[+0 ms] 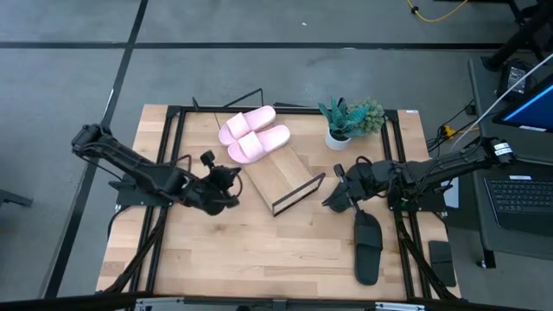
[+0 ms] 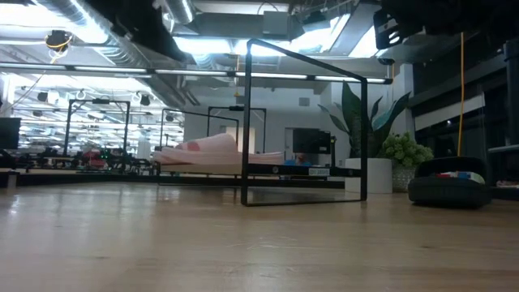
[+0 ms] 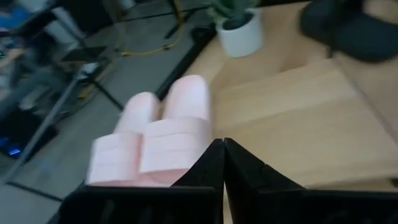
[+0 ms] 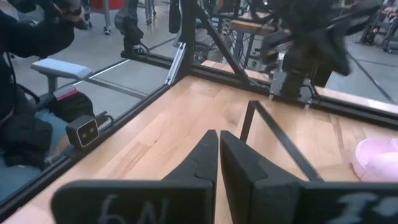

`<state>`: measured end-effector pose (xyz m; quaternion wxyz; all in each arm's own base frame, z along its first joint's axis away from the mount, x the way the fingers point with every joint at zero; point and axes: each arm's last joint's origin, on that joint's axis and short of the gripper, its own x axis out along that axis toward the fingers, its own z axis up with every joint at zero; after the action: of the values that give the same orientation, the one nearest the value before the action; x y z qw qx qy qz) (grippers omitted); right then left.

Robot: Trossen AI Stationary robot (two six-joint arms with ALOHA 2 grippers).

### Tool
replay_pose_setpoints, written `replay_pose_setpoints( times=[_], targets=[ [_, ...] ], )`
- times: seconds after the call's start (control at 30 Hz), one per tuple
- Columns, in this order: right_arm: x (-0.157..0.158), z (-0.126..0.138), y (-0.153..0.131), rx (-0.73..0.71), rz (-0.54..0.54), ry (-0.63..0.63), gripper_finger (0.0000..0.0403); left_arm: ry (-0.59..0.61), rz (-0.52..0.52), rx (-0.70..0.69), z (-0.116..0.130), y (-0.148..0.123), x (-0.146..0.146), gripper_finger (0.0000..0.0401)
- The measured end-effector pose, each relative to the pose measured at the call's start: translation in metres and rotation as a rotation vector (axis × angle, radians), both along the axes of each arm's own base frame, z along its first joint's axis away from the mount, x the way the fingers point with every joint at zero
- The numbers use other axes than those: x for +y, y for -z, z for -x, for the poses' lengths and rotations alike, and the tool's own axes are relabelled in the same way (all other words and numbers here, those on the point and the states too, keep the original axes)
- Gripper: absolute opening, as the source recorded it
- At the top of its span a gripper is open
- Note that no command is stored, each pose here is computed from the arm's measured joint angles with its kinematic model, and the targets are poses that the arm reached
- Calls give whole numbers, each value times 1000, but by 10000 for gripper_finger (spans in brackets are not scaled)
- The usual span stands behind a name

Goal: Pick and place slides into the shelf
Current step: Put the bottom black slides on the shelf

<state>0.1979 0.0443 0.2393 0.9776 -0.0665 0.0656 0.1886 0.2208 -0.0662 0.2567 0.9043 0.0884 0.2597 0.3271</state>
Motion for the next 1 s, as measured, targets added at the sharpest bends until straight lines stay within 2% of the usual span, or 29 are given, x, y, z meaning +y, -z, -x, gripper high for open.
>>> replay_pose_setpoints(
  times=[0.17, 0.33, 0.53, 0.8, 1.0],
  targets=[
    [0, 0, -1, 6, -47, 8, 21, 100, -1, -17, 14, 6, -6, 0],
    [0, 0, -1, 8, -53, 8, 21, 185, 21, -55, 34, 15, 1, 0],
    [0, -1, -5, -30, -53, 6, 21, 372, 72, -137, 55, 30, 18, 0],
    [0, -1, -6, -47, -33, 5, 21, 520, 54, -202, 81, 50, 43, 0],
    [-2, -1, -6, -50, -28, 53, 21, 561, 81, -246, 92, 68, 59, 0]
  ],
)
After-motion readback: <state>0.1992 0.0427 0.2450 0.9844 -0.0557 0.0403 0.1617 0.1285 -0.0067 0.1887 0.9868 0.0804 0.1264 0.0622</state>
